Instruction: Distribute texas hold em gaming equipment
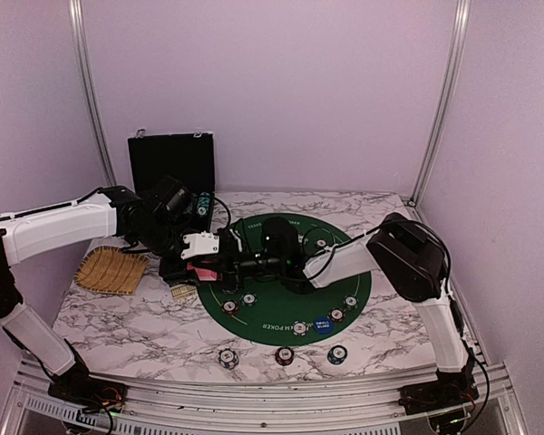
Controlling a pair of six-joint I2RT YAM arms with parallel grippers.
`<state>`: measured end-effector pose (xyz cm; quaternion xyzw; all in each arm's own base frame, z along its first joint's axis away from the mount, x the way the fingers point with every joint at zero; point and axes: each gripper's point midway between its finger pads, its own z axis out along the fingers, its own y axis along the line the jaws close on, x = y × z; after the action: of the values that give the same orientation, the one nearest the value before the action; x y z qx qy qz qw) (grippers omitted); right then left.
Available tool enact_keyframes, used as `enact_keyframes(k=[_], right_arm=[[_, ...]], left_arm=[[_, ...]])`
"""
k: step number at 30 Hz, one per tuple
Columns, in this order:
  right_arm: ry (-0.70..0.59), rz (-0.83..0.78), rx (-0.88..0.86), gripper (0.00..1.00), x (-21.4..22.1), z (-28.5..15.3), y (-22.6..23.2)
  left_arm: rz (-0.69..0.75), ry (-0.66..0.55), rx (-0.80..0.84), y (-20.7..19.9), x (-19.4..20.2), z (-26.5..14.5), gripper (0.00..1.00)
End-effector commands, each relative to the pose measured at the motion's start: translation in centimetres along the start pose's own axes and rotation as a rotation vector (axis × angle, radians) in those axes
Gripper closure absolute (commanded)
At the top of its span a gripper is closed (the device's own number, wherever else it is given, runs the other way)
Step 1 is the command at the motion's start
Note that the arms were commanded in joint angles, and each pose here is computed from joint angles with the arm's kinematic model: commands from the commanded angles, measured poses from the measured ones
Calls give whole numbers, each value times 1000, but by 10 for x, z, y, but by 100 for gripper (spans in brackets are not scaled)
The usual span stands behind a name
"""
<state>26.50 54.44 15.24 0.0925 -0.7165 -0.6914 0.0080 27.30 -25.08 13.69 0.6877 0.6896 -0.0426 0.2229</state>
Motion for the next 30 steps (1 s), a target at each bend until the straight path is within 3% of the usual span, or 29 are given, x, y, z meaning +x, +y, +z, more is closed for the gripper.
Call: enact_keyframes(k=[1, 14, 18, 30], right_arm=[[17, -38, -39, 44, 0, 11, 15], [54, -20, 75, 45, 7, 9, -11], [49, -21, 125, 53, 3, -2, -17], [47, -49, 149, 60, 3, -11, -6]], left_arm=[[0, 1, 10, -2, -3, -2, 50], [-18, -5, -1, 1, -4, -6, 52], [-24, 0, -7, 0, -2, -7, 54], [-53, -7, -22, 0, 0, -13, 59]])
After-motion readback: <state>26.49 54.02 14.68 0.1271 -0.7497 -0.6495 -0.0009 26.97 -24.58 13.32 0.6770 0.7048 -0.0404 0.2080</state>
